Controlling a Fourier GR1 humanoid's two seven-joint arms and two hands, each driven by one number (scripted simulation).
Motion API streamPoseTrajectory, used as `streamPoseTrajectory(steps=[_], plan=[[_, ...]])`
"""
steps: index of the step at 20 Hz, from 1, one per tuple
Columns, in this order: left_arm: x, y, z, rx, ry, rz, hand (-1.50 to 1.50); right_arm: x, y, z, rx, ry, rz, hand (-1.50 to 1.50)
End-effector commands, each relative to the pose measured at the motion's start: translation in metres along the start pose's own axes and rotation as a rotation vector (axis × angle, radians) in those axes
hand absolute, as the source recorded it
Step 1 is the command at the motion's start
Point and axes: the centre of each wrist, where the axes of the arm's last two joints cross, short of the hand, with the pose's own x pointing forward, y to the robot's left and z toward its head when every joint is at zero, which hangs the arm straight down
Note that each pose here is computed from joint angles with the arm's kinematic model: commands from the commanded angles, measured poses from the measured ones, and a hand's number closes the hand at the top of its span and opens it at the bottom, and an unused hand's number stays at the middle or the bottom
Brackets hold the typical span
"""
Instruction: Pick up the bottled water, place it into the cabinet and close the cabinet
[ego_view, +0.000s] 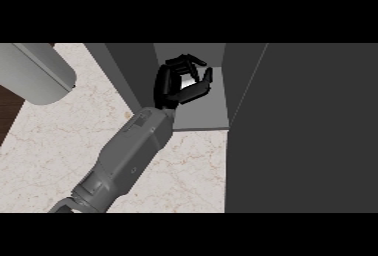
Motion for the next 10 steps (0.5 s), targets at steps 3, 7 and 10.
streamPoseTrajectory(steps=[3, 7, 10], plan=[[-0.012, -0.016, 0.062, -0.131, 0.085, 0.174, -1.5, 0.025, 0.01, -0.015, -0.028, -0.053, 0.044, -1.5], [-0.006, -0.035, 0.104, -0.207, 0.147, 0.242, -1.5, 0.028, 0.015, -0.014, -0.042, -0.028, 0.04, -1.5], [-0.009, -0.009, 0.139, -0.125, 0.115, 0.216, -1.5, 0.036, 0.012, -0.013, -0.028, -0.009, 0.051, -1.5]])
